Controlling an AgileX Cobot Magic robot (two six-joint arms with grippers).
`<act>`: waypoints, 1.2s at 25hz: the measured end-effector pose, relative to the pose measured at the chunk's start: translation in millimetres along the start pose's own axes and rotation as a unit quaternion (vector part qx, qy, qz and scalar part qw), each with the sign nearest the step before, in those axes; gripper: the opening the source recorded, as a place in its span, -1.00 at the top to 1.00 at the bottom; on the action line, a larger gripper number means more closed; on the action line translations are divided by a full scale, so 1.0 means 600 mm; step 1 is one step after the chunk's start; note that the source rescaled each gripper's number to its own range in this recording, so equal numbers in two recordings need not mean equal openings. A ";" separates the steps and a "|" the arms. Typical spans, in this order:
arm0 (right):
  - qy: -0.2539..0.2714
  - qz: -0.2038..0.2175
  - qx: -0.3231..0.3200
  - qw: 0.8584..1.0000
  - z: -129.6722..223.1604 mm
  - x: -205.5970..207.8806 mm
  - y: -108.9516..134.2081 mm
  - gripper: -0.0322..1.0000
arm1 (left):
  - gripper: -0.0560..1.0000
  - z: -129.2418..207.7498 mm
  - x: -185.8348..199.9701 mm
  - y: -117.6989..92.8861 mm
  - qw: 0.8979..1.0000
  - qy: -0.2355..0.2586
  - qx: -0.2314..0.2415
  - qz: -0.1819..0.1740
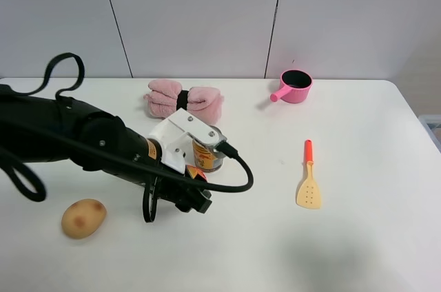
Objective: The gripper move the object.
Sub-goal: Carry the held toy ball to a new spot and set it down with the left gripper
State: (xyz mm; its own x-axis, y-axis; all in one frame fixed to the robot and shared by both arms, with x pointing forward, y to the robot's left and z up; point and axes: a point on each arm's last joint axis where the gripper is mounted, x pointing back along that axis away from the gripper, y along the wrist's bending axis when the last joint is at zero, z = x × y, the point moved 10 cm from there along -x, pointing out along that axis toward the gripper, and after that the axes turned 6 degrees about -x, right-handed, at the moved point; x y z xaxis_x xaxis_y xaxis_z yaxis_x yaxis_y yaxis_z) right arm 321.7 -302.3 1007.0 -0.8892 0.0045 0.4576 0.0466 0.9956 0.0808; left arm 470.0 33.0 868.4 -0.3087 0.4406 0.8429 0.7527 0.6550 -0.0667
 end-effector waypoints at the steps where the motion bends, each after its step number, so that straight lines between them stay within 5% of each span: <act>1: 0.000 0.000 0.000 1.000 0.000 0.000 0.000 -1.00 | 0.89 -0.008 0.011 -0.001 1.000 -0.011 -0.001 0.000; 16: 0.000 0.000 0.000 1.000 0.000 0.000 0.000 -1.00 | 0.89 -0.258 0.136 -0.001 0.978 -0.190 -0.076 -0.028; 21: 0.000 0.000 0.000 1.000 0.000 0.000 0.000 -1.00 | 0.89 -0.314 0.100 0.003 0.979 -0.176 -0.093 -0.033; 30: 0.000 0.000 0.000 1.000 0.000 0.000 0.000 -1.00 | 0.89 -0.348 -0.049 0.033 0.989 -0.066 -0.132 -0.029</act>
State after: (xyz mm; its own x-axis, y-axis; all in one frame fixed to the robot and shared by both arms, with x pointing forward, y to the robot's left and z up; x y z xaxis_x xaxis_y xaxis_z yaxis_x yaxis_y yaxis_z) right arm 321.7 -302.3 1007.0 -0.8892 0.0045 0.4576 0.0466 0.9956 0.0808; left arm 615.4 -95.4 953.8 -0.4156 0.4956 0.7627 0.8519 0.5058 0.1355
